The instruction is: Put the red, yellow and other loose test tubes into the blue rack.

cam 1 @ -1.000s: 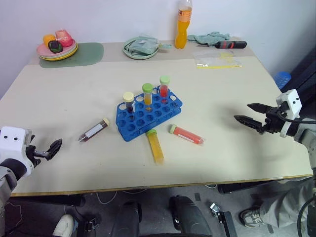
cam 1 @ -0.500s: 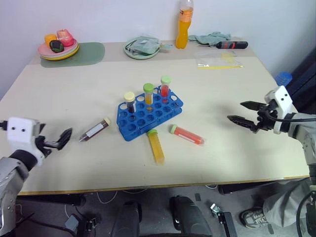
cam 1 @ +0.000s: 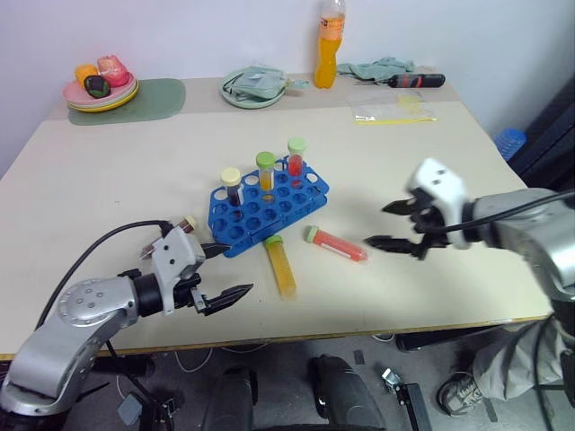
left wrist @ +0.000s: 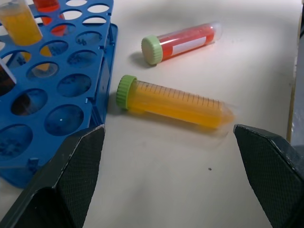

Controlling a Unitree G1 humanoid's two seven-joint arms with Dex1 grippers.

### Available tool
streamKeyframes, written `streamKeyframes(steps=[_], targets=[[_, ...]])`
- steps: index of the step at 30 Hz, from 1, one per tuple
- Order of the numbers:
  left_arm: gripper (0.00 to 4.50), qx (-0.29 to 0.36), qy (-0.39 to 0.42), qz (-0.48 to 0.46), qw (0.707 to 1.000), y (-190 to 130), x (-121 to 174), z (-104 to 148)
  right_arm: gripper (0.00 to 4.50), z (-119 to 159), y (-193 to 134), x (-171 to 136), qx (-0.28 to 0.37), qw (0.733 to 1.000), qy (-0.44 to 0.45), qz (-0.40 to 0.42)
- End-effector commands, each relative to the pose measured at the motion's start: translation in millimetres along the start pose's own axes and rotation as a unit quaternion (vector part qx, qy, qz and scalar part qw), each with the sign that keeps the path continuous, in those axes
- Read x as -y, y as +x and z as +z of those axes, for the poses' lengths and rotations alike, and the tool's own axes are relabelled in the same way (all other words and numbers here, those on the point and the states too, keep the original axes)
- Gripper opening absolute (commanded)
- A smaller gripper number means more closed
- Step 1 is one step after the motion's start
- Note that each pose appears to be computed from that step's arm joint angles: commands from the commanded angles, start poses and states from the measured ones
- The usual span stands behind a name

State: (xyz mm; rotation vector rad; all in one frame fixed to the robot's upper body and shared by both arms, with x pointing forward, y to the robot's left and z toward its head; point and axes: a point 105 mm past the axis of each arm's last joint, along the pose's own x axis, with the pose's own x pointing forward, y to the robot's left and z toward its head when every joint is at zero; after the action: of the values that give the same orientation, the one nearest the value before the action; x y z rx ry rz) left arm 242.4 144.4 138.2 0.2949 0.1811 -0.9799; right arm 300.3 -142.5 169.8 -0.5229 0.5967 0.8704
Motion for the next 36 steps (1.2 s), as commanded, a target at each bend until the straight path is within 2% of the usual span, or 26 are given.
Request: streamKeyframes(steps=[1, 7, 12, 20, 23, 28, 29, 32, 36], targets=[[4.48, 0.02, 0.027, -0.002, 0.999, 0.2, 1.3, 6.2, 4.36, 17.3, 9.6, -2.6, -0.031, 0.999, 0.017, -0.021], [4.48, 0.013, 0.056, 0.004, 0.998, -1.1, 6.7, -6.2, 4.36, 31.0, 27.6, -14.0, -0.067, 0.997, 0.025, -0.014], [4.48, 0.016, 0.057, 0.014, 0.998, -1.0, 8.2, -10.3, 4.36, 28.9, 40.6, -18.6, -0.093, 0.996, -0.005, -0.008], [4.48, 0.022, 0.051, 0.024, 0.998, 0.2, 13.5, -10.8, 4.36, 13.6, 52.6, -4.6, -0.125, 0.992, -0.017, -0.023], [4.5, 0.022, 0.051, 0.027, 0.998, -0.5, 12.8, -11.2, 3.48, 9.6, 56.3, -0.3, -0.135, 0.99, -0.025, -0.028], [4.5, 0.02, 0.051, 0.03, 0.998, -1.8, 11.5, -11.7, 0.94, 6.0, 57.3, 1.5, -0.146, 0.988, -0.038, -0.023], [4.5, 0.02, 0.051, 0.03, 0.998, -1.8, 11.5, -11.6, 0.79, 6.3, 56.1, 2.0, -0.146, 0.988, -0.039, -0.023], [4.5, 0.02, 0.051, 0.039, 0.998, -3.1, 11.4, -11.9, 0.79, 11.9, 42.3, 4.3, -0.117, 0.992, -0.041, -0.017], [4.5, 0.014, 0.049, 0.055, 0.997, -9.0, 10.4, -14.7, 0.79, 35.2, 17.0, -2.0, 0.035, 0.995, -0.098, -0.003]])
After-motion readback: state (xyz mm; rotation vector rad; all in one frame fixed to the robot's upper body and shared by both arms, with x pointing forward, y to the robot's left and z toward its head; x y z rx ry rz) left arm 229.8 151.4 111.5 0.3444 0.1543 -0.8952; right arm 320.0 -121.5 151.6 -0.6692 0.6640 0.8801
